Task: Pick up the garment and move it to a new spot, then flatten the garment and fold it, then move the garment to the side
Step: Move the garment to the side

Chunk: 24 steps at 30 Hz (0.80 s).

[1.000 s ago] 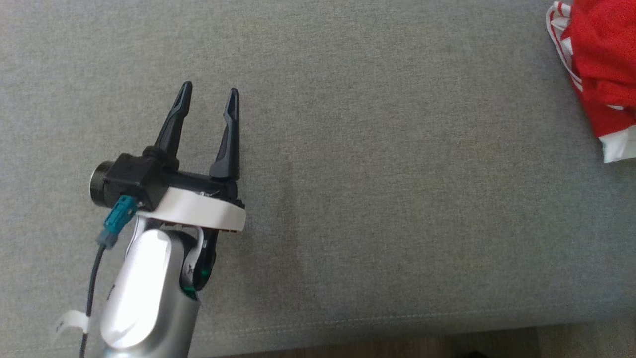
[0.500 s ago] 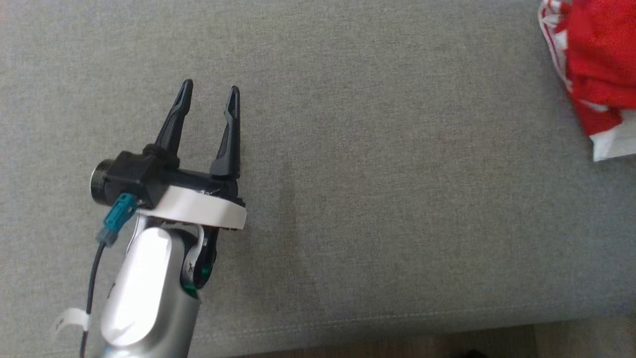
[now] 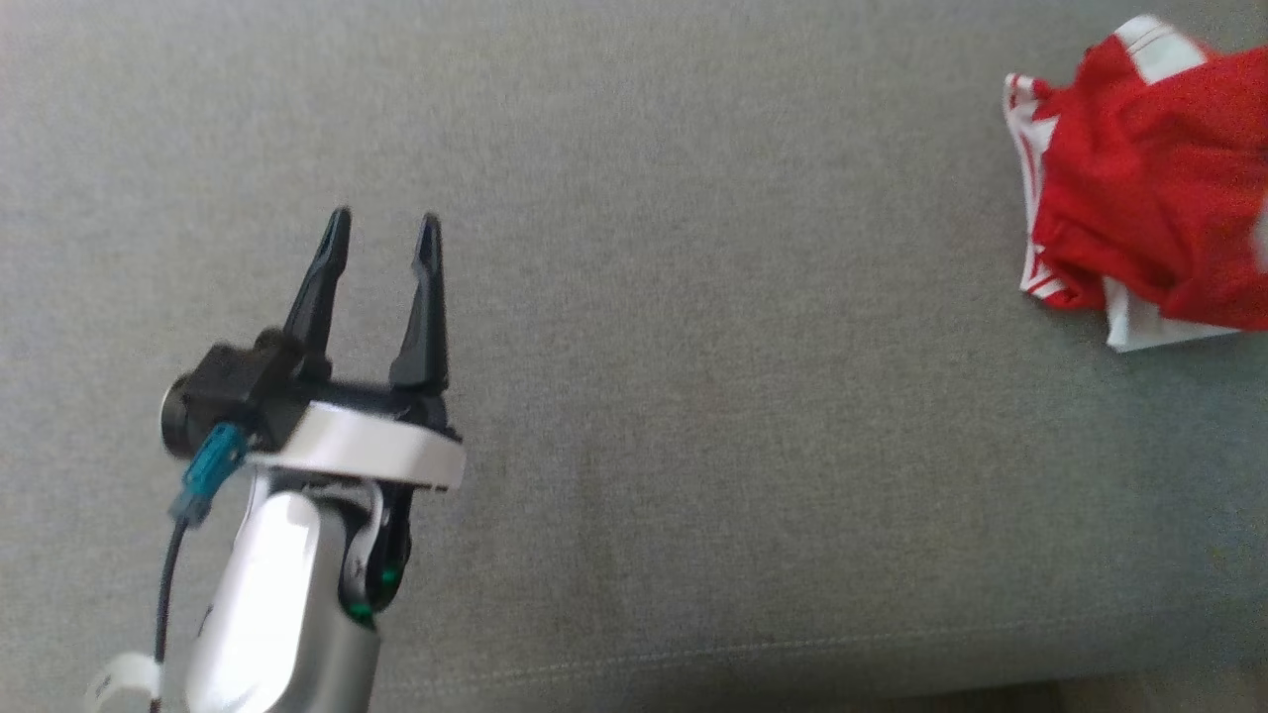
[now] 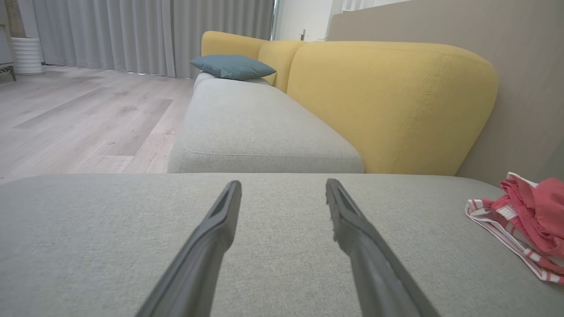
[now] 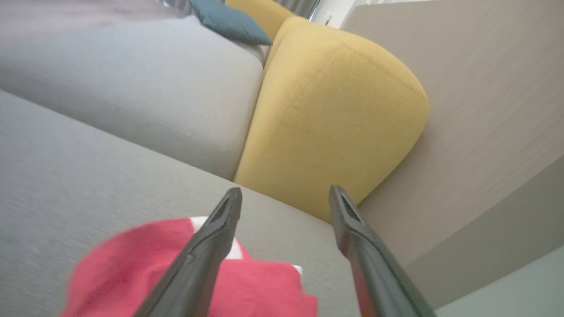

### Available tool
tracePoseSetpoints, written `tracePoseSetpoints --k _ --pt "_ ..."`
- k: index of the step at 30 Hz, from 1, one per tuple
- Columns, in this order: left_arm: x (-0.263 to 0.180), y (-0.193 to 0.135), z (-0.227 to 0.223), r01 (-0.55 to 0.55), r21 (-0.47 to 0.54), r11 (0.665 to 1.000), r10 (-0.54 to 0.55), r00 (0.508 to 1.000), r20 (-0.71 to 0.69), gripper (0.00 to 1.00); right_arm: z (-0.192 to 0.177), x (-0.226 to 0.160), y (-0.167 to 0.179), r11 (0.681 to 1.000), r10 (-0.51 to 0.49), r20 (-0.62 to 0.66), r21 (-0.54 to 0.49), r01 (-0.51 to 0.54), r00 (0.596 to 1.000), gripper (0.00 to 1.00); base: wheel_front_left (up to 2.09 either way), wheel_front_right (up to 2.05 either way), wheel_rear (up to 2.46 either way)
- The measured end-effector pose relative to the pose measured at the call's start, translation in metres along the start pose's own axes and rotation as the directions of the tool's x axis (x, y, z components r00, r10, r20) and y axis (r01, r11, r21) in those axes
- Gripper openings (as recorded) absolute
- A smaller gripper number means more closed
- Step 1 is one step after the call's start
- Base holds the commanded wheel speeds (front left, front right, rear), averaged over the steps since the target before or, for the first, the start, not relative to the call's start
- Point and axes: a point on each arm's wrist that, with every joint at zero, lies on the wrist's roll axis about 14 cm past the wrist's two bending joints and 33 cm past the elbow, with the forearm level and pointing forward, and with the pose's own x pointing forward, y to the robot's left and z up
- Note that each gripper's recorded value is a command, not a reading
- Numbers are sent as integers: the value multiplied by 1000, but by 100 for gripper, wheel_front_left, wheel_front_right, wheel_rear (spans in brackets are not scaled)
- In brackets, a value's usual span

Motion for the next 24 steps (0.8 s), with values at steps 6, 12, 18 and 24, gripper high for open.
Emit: tracePoseSetpoints --k 6,12,18,24 --pt "-19 3 22 -26 16 1000 26 999 41 100 54 -33 36 986 -20 259 164 -23 966 100 0 0 0" --pt "-41 5 41 -48 35 998 45 996 76 100 61 -75 75 945 -57 343 321 -60 937 100 0 0 0" --pt "-66 4 42 -71 39 997 69 995 70 100 42 -116 100 918 -77 327 392 -61 942 100 0 0 0" --pt "-88 -1 37 -85 27 996 84 995 51 100 25 -147 122 885 -40 303 453 -107 952 100 0 0 0"
